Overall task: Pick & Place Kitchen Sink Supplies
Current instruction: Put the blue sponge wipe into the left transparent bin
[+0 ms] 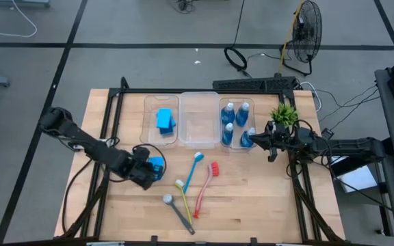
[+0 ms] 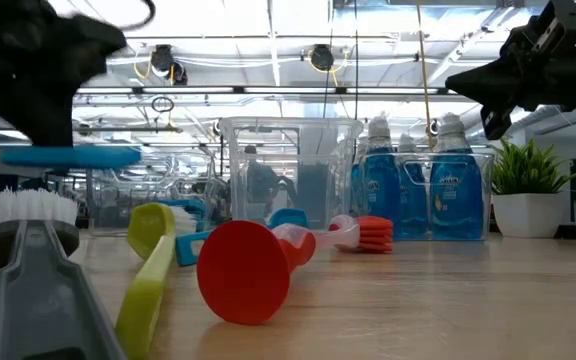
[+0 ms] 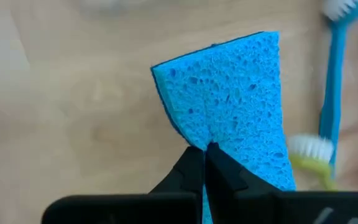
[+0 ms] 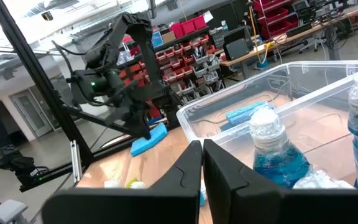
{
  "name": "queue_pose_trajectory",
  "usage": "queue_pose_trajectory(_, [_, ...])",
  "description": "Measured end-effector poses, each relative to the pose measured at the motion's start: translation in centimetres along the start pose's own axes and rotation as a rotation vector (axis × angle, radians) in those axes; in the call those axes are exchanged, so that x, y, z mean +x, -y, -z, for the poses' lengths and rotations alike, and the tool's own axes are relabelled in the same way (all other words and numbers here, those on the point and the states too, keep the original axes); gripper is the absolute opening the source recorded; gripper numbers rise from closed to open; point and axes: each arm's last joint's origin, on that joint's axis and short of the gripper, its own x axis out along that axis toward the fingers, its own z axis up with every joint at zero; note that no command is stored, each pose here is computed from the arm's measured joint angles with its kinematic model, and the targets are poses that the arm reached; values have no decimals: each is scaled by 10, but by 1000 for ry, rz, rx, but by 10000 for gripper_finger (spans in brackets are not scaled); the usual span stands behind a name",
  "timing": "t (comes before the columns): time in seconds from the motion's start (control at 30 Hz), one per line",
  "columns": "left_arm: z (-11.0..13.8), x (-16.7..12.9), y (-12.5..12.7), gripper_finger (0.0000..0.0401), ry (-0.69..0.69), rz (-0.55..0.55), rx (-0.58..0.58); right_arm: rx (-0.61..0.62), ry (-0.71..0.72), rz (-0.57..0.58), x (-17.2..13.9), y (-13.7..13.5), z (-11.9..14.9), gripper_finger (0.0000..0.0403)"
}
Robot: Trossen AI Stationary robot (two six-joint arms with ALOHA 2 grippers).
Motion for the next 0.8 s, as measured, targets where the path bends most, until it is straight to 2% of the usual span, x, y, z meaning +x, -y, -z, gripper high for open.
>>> queue_pose_trajectory(0.2, [11,-25,-7,1,129,131,294,0,0,0,0,0,0,4])
queue_pose_trajectory(0.3, [16,-34,-11,1,133,174,362,0,-1,0,0,0,0,4])
queue_pose_trajectory(0.47, [23,-45,-14,1,160,263,374,0,-1,0,0,0,0,4])
queue_pose_trajectory(0.63, [28,-65,-1,1,232,502,416,0,-1,0,0,0,0,4])
queue_pose_trajectory(0.73, [27,-86,9,1,328,688,458,0,-1,1,0,0,0,4])
queue_pose_trajectory(0.8, [24,-100,12,1,403,774,497,0,-1,1,0,0,0,4])
